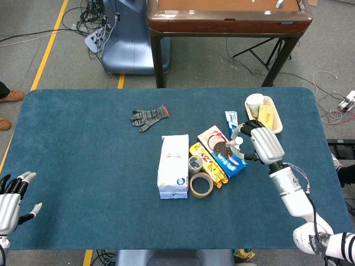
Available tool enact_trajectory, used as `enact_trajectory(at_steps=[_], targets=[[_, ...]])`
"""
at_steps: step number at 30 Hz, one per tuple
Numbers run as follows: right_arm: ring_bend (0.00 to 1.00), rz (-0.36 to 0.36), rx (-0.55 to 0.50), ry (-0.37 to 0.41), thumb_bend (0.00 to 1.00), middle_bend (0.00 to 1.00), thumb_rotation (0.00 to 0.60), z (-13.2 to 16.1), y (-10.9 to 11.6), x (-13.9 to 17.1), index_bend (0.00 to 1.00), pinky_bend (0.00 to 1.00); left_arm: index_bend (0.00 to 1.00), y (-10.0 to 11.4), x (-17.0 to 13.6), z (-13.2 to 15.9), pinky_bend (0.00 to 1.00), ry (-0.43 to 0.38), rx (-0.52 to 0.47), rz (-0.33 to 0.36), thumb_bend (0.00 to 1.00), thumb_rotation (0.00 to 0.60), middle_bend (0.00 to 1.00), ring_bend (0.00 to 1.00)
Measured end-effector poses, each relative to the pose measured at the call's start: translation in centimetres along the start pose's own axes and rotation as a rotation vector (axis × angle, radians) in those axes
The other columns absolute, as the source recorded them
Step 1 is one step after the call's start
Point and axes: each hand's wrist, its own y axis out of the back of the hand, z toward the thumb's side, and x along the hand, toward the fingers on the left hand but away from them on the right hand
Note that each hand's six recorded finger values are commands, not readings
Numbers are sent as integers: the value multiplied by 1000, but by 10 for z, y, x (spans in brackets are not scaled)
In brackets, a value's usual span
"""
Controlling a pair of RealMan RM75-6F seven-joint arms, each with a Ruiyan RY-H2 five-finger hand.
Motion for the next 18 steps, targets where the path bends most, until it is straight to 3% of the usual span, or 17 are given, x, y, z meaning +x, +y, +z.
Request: enact_trajectory(at_steps=[7, 10, 14, 18], targets=[[327, 53, -343, -38, 518, 448, 600, -6, -13, 3, 674, 293, 163, -1, -1, 0, 47, 3, 2, -6, 254, 600, 152, 193], [336, 62, -410, -50, 518, 448, 600, -12, -16, 4, 673, 302, 163, -1, -1, 0, 47, 2, 3, -7, 254, 600, 152, 193], [340, 57, -350, -65, 519, 448, 600, -21, -17, 5, 673, 371, 163, -2, 0, 1, 47, 0, 2, -9, 254, 600, 152, 193], [359, 56, -168, -92, 519, 451, 600, -32, -18, 7, 674, 395, 163, -3, 1, 2, 47, -1, 3, -14, 253, 600, 152, 193]])
